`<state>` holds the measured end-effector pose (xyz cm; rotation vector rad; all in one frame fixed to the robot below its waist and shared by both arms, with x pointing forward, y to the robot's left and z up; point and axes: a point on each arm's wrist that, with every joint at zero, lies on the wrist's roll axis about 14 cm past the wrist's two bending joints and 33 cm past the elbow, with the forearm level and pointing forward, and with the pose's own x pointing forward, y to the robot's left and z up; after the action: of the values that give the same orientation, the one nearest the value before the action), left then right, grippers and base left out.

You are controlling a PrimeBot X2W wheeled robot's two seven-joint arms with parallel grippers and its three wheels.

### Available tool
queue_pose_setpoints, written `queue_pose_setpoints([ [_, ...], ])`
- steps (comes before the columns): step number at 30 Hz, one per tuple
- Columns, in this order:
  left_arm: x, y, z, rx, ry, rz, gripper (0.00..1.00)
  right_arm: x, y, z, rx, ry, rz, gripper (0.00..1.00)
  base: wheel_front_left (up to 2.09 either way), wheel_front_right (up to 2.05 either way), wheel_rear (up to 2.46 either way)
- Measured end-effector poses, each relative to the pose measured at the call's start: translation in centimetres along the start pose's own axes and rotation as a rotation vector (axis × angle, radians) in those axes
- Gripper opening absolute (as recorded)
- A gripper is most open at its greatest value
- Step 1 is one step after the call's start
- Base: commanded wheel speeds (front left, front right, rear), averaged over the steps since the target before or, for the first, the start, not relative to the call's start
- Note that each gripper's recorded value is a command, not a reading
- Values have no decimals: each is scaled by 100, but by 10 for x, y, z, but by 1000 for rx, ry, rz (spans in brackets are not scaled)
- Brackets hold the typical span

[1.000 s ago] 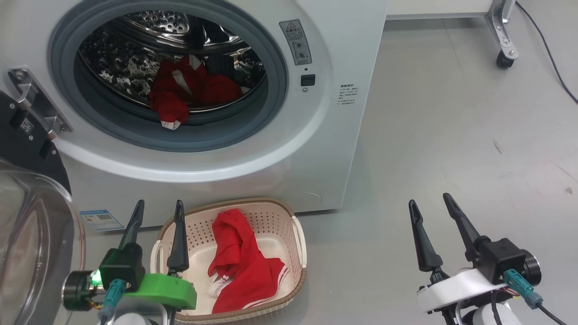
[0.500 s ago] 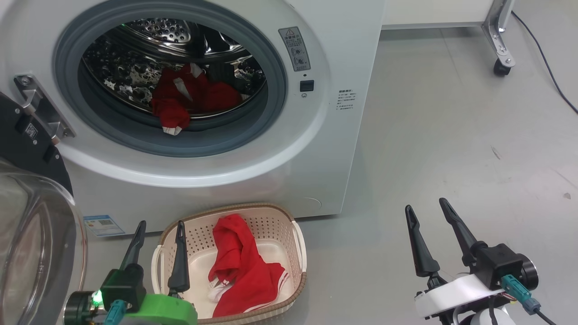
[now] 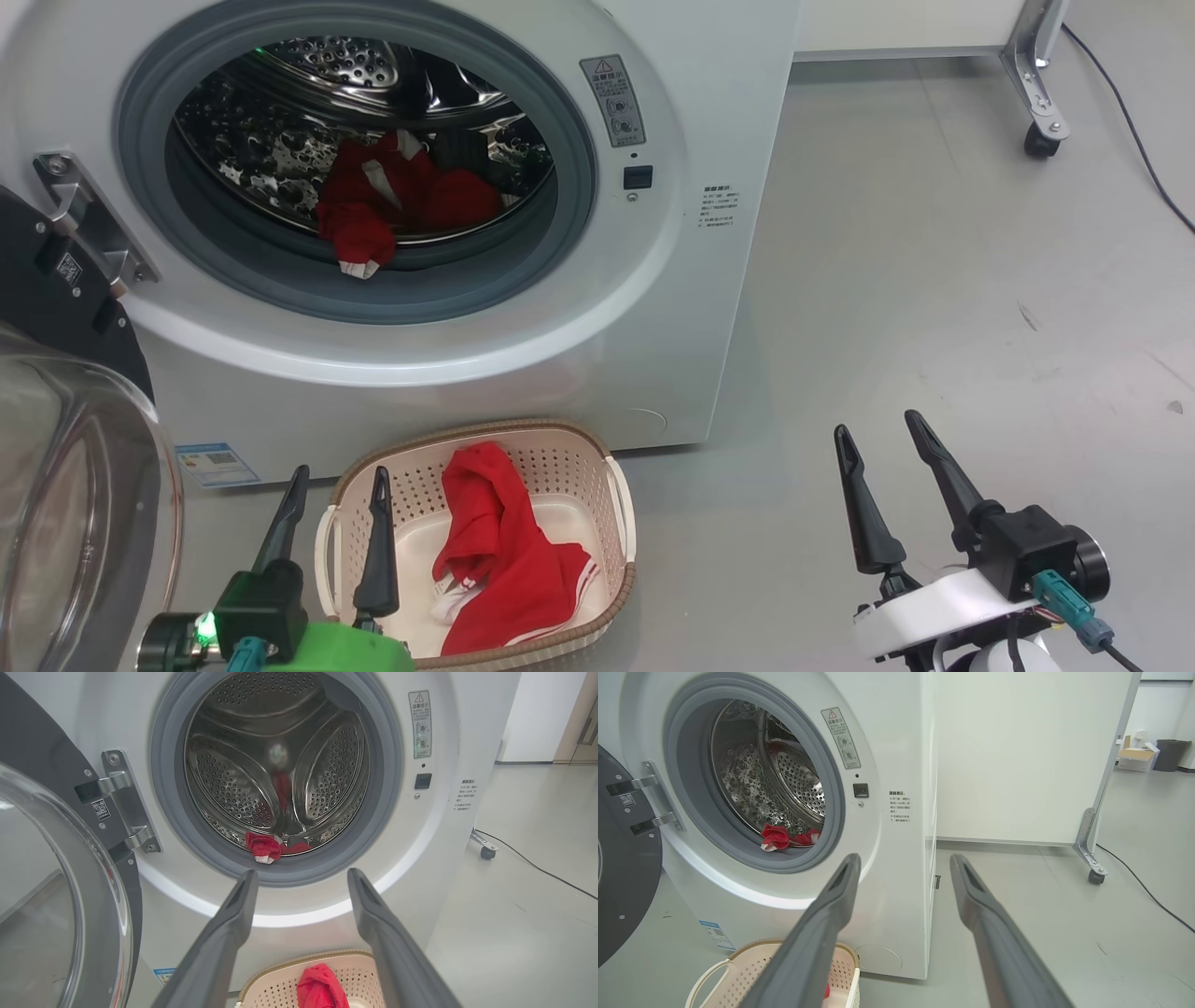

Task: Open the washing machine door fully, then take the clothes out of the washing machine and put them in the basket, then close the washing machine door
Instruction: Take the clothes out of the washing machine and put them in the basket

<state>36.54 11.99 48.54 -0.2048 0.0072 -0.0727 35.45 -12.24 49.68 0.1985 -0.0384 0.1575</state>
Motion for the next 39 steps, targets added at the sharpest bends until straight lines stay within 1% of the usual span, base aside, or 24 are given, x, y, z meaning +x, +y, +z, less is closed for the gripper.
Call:
queue_pose_setpoints([
  [11,1,-4,-1,0,8,-12,100,-1,3,-3,5,9,9,100,0,0,0],
  [20,8,-7,-15,3,65,-24,100,2,3,-11,13,35,7,100,0,0,0],
  [32,41,-32,-29,-9,129,-105,100,9,1,-26,25,76,5,100,0,0,0],
  [39,71,-47,-46,4,196,-155,100,19,-4,-32,29,91,0,100,0,0,0],
])
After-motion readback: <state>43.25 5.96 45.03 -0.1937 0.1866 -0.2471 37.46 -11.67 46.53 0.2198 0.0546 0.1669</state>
